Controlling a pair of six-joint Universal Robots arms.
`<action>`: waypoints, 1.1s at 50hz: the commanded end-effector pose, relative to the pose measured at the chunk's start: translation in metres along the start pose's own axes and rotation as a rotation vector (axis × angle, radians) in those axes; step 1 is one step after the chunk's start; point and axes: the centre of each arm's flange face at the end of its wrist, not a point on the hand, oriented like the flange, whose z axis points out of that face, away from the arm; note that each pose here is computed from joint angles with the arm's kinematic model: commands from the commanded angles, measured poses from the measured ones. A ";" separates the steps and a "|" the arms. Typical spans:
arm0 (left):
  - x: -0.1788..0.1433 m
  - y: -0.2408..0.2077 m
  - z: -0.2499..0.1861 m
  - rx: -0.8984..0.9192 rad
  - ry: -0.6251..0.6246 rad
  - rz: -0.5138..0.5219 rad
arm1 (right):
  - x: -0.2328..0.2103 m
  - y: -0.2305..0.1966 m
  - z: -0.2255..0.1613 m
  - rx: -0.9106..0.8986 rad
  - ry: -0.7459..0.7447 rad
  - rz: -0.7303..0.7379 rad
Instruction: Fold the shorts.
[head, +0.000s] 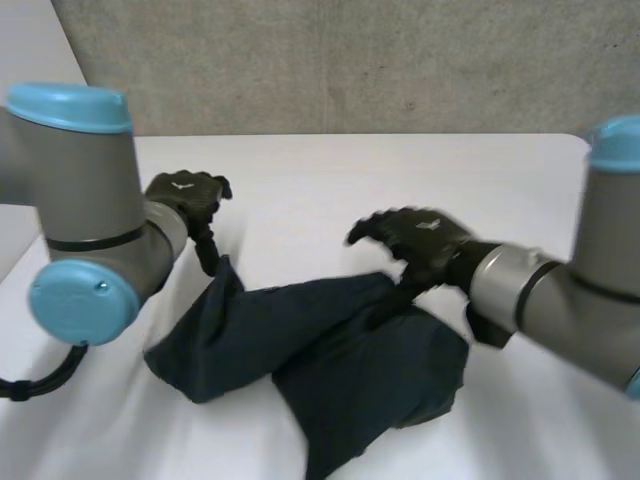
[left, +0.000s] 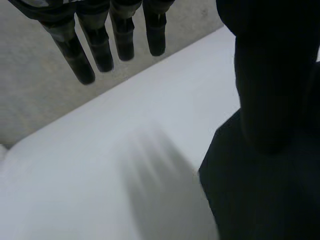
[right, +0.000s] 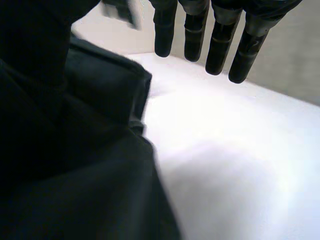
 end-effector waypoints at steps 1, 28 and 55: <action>-0.016 -0.014 -0.062 0.062 -0.027 -0.013 | 0.049 -0.031 -0.017 0.092 0.131 0.011; 0.009 0.039 -0.146 0.036 0.177 -0.063 | 0.049 -0.067 -0.031 0.130 0.046 -0.110; 0.080 0.055 -0.142 -0.096 0.306 -0.368 | 0.076 -0.035 0.039 0.057 -0.024 -0.456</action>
